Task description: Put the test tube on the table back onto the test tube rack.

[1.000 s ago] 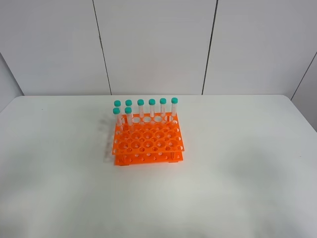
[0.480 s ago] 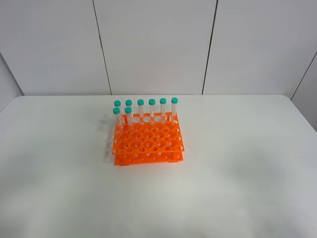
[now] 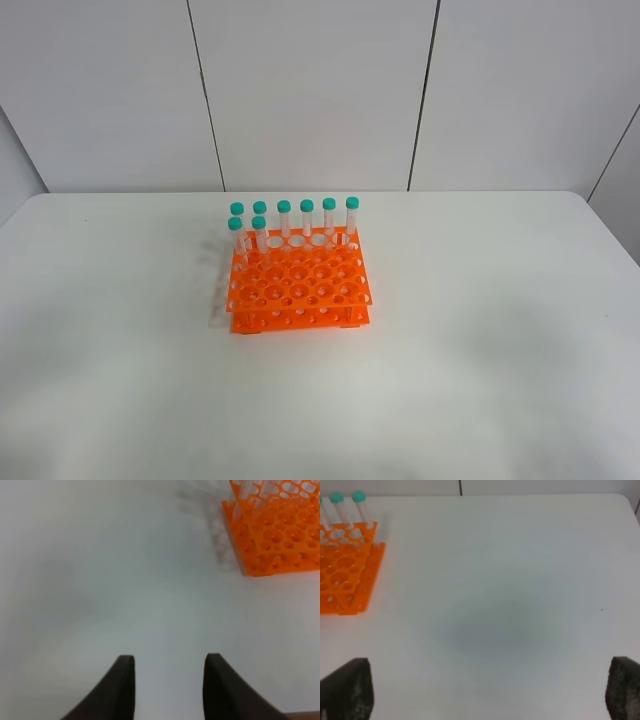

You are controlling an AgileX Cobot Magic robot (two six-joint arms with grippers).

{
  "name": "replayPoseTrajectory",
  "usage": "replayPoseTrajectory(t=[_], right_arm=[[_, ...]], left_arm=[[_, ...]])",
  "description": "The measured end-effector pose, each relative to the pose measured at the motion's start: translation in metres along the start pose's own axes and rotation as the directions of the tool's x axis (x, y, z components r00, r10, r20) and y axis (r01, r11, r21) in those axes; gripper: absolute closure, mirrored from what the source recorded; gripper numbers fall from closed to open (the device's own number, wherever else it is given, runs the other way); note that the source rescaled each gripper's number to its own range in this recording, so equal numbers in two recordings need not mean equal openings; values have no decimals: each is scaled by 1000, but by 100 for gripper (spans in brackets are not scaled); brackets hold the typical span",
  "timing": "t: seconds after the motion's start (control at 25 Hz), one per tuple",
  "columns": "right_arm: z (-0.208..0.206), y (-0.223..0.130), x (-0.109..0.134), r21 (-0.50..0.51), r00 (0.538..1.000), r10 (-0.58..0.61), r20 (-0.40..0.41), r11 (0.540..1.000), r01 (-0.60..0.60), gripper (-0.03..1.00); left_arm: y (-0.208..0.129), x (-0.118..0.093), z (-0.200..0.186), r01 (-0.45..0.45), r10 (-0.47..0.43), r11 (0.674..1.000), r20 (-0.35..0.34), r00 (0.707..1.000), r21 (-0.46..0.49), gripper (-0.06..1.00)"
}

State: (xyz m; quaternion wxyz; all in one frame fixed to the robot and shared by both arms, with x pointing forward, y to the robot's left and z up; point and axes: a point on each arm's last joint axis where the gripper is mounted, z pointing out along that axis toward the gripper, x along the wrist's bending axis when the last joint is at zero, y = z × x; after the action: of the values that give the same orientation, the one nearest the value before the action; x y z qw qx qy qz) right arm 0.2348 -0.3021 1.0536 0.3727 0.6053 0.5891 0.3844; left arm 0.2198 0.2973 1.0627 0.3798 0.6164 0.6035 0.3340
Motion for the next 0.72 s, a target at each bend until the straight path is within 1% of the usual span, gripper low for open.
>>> replayPoseTrajectory(t=[0.72], right_arm=[[0,0,0,0,1000,0,0,1000,0,-3]], left_arm=[[0,0,0,1,-1,1000,0,1000,0,80]])
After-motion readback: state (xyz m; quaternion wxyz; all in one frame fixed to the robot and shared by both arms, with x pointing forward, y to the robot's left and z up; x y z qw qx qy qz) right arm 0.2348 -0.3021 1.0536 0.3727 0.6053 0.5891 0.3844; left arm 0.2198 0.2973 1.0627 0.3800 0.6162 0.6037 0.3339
